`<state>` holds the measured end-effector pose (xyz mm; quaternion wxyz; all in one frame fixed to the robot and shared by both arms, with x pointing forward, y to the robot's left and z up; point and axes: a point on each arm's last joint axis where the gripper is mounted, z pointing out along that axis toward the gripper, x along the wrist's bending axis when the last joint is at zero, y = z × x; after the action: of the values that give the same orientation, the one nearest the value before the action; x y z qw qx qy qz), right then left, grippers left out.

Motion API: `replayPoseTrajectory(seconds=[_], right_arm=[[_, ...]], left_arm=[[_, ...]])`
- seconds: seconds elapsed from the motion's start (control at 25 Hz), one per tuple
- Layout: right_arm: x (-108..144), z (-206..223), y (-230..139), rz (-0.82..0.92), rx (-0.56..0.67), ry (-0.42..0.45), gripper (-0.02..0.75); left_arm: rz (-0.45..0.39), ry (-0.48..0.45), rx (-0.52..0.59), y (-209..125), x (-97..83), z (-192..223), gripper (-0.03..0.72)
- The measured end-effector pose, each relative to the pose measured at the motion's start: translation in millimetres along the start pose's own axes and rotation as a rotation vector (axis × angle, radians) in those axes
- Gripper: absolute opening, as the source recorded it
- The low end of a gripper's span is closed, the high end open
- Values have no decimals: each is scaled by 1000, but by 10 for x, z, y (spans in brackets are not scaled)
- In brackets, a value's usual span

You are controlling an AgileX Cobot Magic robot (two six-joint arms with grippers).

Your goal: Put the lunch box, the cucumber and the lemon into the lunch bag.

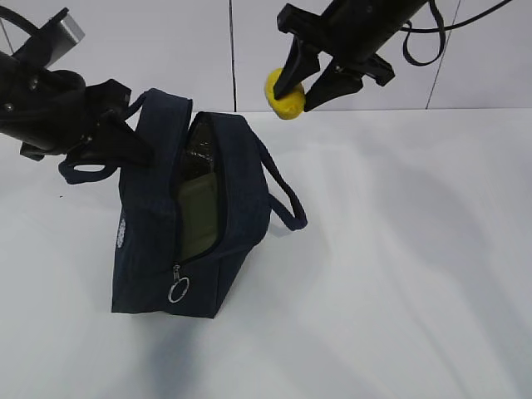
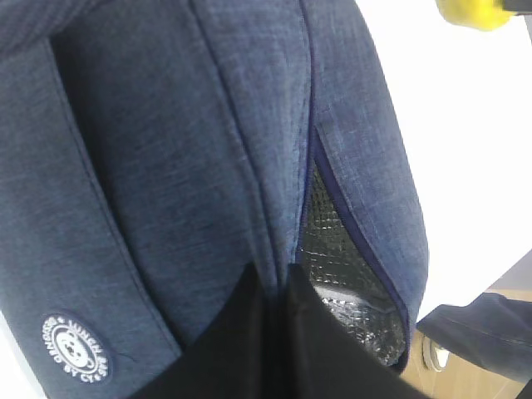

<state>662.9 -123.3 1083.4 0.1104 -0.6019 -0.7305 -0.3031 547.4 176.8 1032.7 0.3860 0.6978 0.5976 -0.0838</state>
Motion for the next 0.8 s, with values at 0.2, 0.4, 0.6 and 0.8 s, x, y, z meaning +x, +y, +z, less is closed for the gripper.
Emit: replayPoseTrajectory(seconds=[0.2, 0.4, 0.6, 0.8], right_arm=[[198, 59, -44, -52, 16, 94, 346], [386, 149, -118, -102, 43, 119, 346], [492, 210, -166, -123, 60, 131, 346], [596, 341, -224, -147, 92, 155, 346]], left_arm=[[0, 0, 0, 0, 0, 0, -1], [0, 0, 1, -1, 0, 0, -1], [-4, -5, 0, 0, -4, 0, -1], [-8, -9, 1, -1, -8, 0, -1]])
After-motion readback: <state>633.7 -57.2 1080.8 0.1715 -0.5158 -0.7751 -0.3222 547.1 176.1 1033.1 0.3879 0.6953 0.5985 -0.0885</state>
